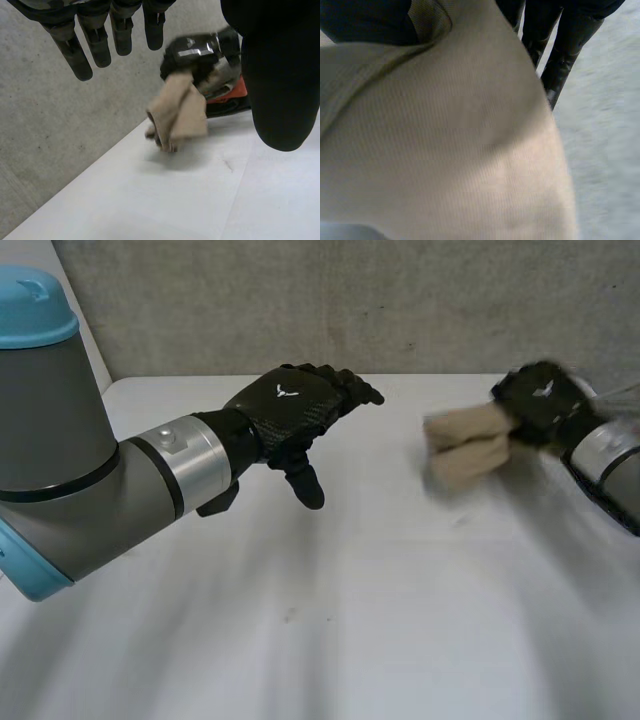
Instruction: Fold the laundry.
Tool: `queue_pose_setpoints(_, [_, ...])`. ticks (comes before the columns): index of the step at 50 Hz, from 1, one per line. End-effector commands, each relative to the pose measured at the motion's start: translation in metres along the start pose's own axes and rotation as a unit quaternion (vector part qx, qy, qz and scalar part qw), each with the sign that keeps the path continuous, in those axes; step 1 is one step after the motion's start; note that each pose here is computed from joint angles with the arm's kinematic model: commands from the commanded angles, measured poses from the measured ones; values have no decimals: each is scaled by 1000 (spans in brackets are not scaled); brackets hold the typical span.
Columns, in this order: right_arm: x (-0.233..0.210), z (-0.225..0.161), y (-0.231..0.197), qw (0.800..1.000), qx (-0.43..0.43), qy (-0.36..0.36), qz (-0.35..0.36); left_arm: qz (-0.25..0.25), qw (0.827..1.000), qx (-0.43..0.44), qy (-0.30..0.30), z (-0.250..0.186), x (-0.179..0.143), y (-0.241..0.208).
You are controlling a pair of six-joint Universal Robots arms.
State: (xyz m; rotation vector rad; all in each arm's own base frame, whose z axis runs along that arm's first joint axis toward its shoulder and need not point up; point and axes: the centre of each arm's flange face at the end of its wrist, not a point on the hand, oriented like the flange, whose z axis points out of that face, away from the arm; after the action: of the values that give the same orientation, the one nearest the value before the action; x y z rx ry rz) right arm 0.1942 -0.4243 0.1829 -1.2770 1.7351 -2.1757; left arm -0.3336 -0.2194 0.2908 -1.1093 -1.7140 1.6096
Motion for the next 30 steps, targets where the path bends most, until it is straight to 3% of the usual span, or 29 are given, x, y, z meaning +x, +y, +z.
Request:
queue_pose_setpoints(1, [116, 12, -42, 984, 144, 109, 5, -10, 1000, 5, 0, 1, 0, -3])
queue_pose_setpoints(4, [174, -3, -49, 964, 219, 146, 31, -15, 1000, 8, -2, 1, 0, -5])
queue_pose_setpoints(9, [226, -22, -48, 944, 284, 157, 52, -15, 1000, 12, -1, 0, 1, -8])
queue_pose_setpoints(20, [249, -54, 60, 975, 188, 103, 55, -16, 1000, 12, -2, -1, 2, -8])
queue_pose_setpoints(30, [212, -86, 172, 991, 99, 21, 85, -44, 999, 5, 4, 0, 7, -4])
